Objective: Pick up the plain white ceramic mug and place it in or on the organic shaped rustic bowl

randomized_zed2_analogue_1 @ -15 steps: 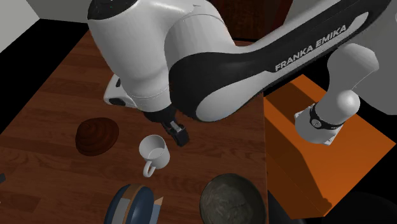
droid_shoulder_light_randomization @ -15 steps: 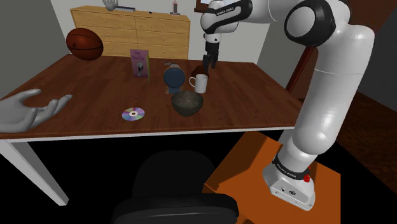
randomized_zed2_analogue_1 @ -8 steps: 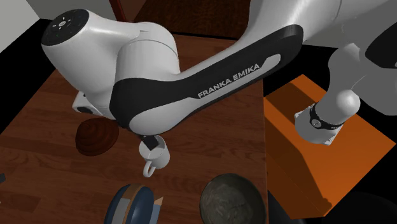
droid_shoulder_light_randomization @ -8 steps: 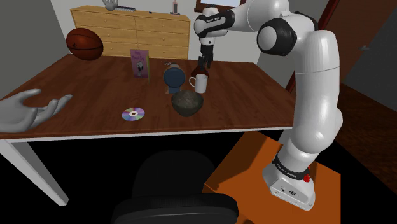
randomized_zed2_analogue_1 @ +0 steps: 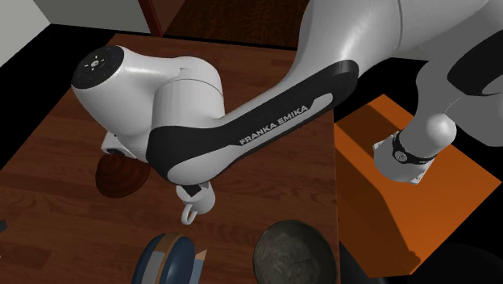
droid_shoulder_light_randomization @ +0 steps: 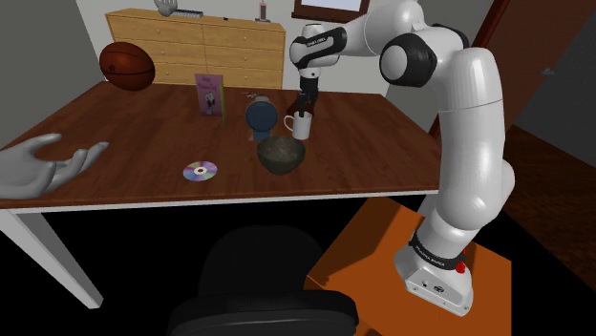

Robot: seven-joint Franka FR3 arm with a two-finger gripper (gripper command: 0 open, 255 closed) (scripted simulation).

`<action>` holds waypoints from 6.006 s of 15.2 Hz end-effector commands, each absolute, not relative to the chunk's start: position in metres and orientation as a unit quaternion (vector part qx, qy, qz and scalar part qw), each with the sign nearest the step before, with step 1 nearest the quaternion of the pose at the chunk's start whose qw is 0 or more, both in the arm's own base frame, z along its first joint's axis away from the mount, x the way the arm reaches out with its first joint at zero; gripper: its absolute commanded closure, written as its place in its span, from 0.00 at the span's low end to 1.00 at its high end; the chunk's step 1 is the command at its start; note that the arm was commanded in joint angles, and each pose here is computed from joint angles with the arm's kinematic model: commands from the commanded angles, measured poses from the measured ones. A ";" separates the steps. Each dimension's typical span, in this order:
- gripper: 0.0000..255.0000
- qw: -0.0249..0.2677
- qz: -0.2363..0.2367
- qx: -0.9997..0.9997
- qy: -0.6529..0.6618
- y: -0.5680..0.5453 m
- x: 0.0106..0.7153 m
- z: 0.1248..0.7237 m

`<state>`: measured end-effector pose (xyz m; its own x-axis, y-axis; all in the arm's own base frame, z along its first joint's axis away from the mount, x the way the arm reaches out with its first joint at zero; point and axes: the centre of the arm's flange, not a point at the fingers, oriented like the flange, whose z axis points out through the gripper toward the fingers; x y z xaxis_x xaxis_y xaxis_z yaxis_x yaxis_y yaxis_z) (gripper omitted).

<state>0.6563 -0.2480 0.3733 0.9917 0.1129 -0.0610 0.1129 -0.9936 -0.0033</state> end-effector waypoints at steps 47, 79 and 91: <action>1.00 0.000 -0.030 0.998 0.057 -0.248 0.656 0.530; 1.00 0.000 -0.030 0.998 0.057 0.024 0.572 0.552; 1.00 0.000 -0.030 0.998 0.057 0.024 0.572 0.489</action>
